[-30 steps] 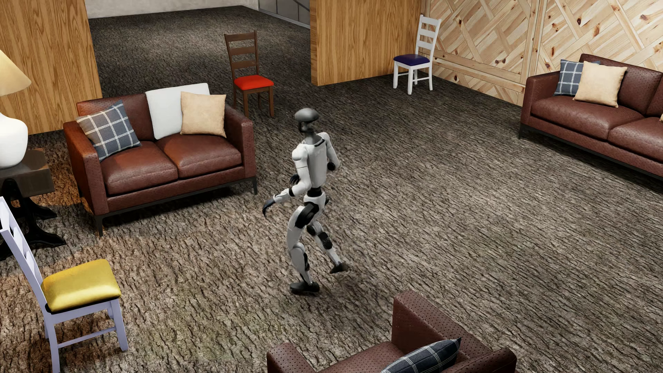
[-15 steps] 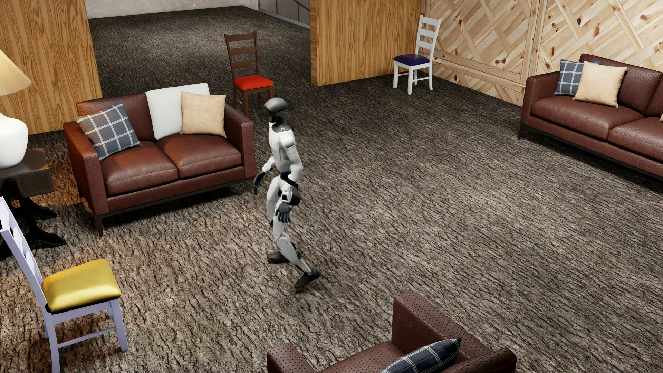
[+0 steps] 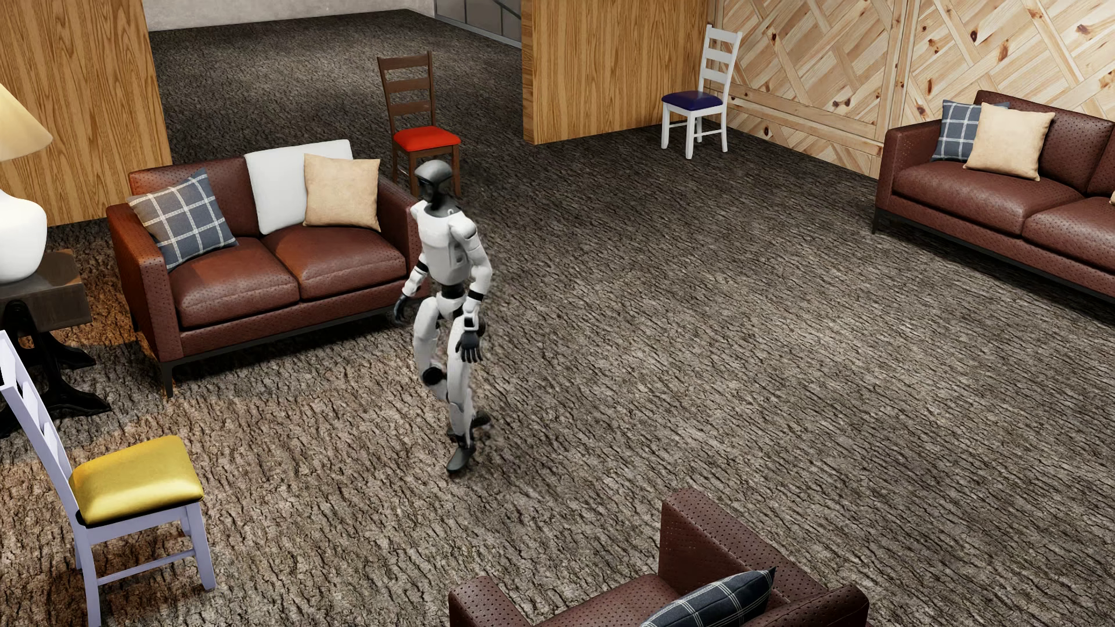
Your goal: Walk towards the dark red chair
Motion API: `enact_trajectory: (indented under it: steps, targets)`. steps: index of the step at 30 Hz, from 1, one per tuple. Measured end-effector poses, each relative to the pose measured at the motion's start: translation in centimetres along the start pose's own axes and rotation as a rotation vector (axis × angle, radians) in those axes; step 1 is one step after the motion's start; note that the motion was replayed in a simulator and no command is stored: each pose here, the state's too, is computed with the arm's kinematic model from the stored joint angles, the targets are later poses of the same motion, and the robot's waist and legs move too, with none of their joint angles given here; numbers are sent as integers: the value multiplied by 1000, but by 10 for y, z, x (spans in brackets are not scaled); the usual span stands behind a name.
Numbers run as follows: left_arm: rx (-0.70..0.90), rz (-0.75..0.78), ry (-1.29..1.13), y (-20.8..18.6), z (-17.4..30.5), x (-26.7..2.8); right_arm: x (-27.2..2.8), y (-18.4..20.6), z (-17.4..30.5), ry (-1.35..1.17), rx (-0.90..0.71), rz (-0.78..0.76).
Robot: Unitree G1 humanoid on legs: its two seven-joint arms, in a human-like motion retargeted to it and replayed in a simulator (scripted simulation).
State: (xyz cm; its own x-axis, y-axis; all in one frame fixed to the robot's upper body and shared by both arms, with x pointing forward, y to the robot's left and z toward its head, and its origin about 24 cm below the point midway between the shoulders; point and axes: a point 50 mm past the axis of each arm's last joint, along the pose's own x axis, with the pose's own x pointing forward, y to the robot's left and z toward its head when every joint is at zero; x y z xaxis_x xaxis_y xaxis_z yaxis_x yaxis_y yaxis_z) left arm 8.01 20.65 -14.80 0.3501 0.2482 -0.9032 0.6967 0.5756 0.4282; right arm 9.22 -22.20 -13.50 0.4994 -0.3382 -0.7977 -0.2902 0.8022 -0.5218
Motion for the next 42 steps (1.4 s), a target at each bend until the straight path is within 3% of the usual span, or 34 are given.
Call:
enact_trajectory:
  steps: [6,10,15,19,25,42]
  targets:
    - [-29,233,-191,52,46,-4,-7,1,-16,54,21,5]
    - [-13,304,-291,68,67,-12,-11,5,-28,98,68,26]
    - [8,275,-228,58,53,-10,-10,15,-18,74,-5,71]
    - [100,154,-136,37,31,-5,-7,14,4,-31,-78,61]
    - [148,53,-88,20,18,-3,-3,8,21,-79,-25,14]
    - [157,119,-181,36,47,-3,4,10,28,-24,-12,41]
